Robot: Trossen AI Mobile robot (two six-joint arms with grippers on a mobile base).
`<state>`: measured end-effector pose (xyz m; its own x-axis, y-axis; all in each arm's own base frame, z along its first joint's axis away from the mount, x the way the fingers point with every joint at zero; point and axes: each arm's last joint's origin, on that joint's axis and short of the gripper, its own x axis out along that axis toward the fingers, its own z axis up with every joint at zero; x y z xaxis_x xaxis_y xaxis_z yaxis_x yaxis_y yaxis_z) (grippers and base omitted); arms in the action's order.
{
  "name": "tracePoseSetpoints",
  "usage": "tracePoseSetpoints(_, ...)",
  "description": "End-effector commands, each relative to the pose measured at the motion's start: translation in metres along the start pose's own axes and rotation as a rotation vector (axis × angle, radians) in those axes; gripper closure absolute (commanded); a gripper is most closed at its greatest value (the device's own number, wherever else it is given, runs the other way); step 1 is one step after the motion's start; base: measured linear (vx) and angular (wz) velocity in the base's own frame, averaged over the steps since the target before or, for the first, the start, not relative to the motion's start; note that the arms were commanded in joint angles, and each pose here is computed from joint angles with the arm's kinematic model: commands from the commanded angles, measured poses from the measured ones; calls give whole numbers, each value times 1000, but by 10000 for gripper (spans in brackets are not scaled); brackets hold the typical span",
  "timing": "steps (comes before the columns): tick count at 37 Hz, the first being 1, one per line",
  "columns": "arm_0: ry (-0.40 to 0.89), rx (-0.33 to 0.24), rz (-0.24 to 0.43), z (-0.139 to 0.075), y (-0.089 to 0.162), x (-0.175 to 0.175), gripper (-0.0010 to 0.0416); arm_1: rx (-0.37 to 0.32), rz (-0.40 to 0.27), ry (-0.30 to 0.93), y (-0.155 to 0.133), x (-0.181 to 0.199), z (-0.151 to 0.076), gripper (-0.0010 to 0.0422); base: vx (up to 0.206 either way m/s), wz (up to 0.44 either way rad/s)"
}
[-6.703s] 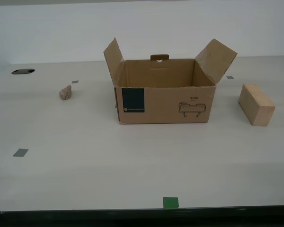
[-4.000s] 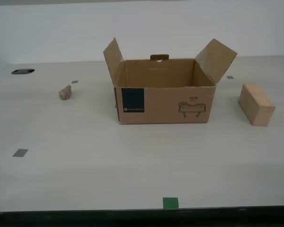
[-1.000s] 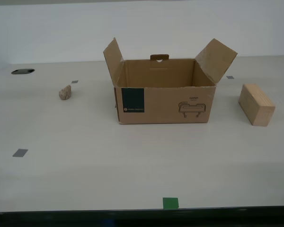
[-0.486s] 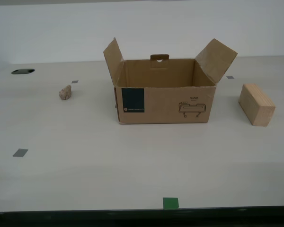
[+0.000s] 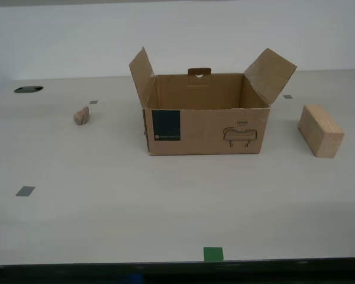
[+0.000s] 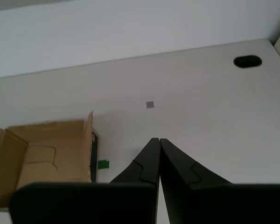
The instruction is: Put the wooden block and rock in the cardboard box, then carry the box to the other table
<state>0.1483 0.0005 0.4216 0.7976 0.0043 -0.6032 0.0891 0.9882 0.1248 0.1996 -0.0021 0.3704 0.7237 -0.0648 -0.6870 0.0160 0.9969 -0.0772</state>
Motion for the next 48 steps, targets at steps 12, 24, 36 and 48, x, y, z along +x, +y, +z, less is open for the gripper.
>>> tracePoseSetpoints(12, 242, 8, 49, 20, 6, 13, 406, -7, 0, 115, 1, 19, 10, 412, 0, 0)
tracePoseSetpoints(24, 406, 11, 24, 32, 7, 40, 406, -7, 1, 116, 1, 19, 10, 412, 0, 0)
tracePoseSetpoints(36, 474, 15, 12, 34, 8, 65, 406, -7, 1, 117, 1, 19, 10, 412, 0, 0)
tracePoseSetpoints(48, 491, 16, 10, 34, 8, 72, 406, -6, 0, 103, 1, 19, 11, 412, 0, 0)
